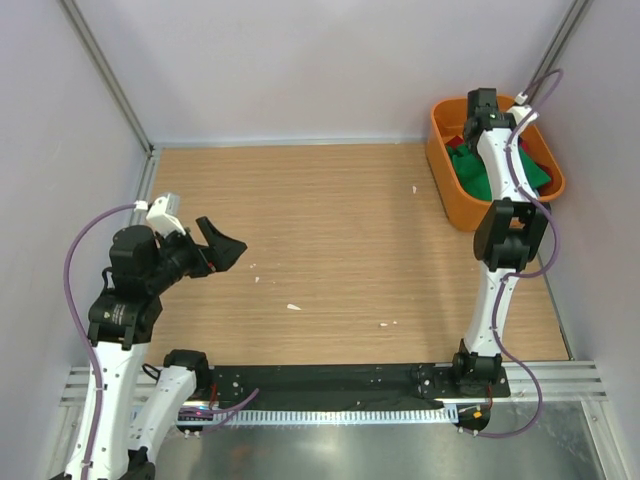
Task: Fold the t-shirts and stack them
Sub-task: Grab the tshirt from the pile
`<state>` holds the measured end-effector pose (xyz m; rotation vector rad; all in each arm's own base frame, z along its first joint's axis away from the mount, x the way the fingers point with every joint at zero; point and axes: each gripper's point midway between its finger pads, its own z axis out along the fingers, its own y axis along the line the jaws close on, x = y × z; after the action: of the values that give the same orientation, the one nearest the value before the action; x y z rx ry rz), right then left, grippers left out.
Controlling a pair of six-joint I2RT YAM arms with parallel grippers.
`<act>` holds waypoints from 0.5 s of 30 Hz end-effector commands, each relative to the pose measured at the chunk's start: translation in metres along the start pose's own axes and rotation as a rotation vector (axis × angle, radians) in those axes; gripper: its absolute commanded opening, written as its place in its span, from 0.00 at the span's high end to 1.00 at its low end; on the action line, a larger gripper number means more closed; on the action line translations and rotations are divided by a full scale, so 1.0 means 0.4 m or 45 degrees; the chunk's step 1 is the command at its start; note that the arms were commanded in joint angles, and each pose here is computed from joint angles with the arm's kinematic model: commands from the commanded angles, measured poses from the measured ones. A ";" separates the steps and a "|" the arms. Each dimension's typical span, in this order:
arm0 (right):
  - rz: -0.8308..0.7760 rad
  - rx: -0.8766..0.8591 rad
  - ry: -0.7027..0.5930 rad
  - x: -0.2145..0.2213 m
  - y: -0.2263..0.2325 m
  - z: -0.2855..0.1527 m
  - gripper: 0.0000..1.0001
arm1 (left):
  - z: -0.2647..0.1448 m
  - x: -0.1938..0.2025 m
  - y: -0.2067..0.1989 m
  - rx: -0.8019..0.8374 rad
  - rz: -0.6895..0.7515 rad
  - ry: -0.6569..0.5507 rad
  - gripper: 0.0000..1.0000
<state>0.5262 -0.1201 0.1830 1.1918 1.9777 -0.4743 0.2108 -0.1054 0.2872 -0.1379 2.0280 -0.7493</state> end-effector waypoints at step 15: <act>0.383 -0.308 -0.388 -0.387 0.049 -0.234 0.99 | -0.035 -0.018 -0.036 0.052 0.029 -0.038 0.06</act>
<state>0.5530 -0.1323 0.2400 1.1903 1.8287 -0.3587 0.2047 -0.1049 0.2859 -0.1399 2.0348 -0.7498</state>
